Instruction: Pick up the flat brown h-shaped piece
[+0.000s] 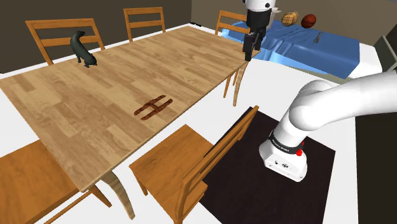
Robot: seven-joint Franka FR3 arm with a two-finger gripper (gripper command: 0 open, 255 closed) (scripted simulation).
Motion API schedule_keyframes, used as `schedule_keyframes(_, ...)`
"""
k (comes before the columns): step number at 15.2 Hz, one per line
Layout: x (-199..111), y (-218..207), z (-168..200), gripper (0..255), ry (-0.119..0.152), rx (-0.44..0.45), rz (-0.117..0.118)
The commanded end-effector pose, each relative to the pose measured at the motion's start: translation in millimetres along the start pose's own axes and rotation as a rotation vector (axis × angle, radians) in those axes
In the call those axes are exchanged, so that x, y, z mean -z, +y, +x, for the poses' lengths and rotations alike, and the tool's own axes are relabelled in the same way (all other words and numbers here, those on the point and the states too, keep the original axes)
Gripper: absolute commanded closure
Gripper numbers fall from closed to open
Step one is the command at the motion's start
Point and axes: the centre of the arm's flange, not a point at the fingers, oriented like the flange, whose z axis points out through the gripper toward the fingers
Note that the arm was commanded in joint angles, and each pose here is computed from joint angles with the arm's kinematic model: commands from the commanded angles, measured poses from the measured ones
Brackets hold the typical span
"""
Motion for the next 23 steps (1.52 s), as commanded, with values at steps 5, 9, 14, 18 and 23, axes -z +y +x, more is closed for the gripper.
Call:
schedule_keyframes(5, -23, -29, 36, 0, 0.013, -0.004, 0.001)
schedule_keyframes(9, -46, -57, 72, 0, 0.026, -0.008, 0.003)
schedule_keyframes(14, -73, -93, 118, 0, 0.042, -0.013, 0.004)
schedule_keyframes(18, -94, -121, 155, 0, 0.055, -0.017, 0.005)
schedule_keyframes(23, -120, -156, 202, 0, 0.071, -0.023, 0.007)
